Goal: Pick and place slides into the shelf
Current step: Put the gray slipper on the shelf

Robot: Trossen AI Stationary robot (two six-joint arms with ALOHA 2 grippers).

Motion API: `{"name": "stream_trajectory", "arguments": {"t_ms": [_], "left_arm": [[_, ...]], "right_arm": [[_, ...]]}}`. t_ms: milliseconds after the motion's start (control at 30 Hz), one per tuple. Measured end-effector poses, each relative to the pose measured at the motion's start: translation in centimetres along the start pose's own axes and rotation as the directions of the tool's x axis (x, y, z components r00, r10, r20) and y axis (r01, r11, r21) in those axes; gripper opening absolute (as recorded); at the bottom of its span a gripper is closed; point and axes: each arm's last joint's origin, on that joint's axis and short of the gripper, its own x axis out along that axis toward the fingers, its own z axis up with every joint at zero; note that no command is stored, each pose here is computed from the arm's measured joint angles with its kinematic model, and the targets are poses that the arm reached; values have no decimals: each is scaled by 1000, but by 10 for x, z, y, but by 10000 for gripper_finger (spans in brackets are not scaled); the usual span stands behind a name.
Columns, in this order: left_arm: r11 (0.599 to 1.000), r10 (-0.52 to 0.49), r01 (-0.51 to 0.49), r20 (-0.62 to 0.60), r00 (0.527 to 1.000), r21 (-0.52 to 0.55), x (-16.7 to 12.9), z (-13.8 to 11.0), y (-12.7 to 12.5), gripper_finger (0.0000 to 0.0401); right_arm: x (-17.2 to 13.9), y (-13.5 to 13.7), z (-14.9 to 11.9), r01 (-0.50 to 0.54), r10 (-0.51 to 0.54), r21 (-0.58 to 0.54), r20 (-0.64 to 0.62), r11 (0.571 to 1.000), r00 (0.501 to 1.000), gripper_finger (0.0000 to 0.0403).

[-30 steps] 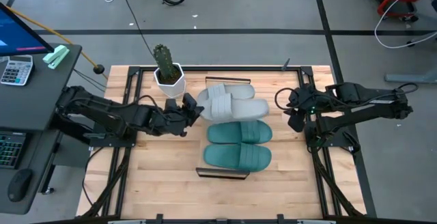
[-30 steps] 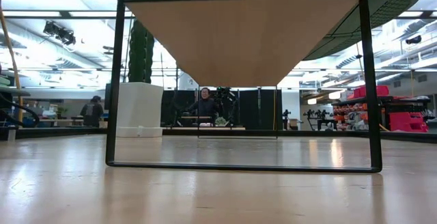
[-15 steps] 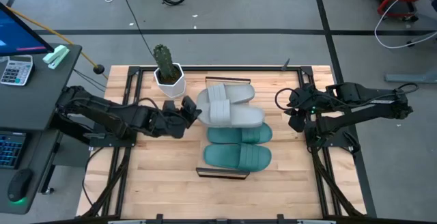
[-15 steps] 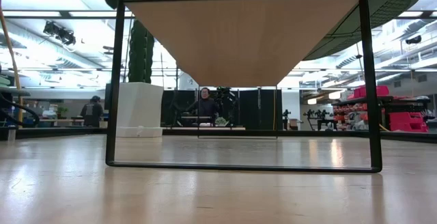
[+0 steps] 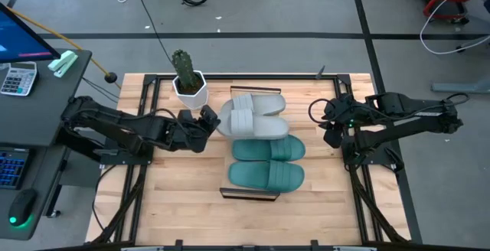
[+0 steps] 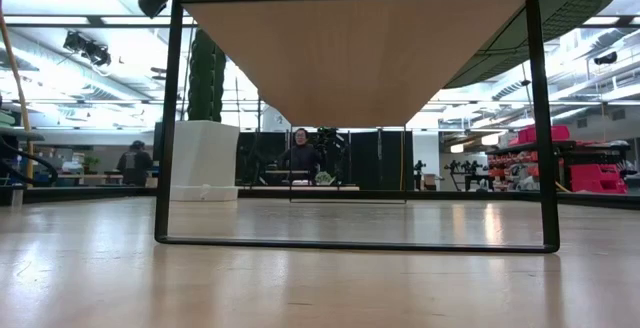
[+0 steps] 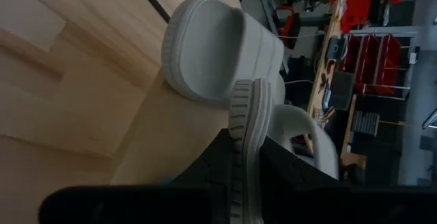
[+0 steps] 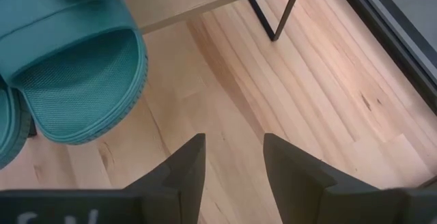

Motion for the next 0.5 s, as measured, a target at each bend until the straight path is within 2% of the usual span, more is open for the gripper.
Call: {"name": "stream_trajectory", "arguments": {"t_ms": [167,300,500], "left_arm": [[997,-65,67,67,996,-27,7,-2,-3,48],[997,-76,79,106,991,-20,11,-2,-2,44],[995,-93,96,85,992,-36,22,-18,3,53]], "right_arm": [[0,0,0,0,0,1,0,1000,1000,155],[0,0,0,-9,9,2,-4,1000,1000,155],[0,1,0,-31,32,10,-16,999,999,155]]}}
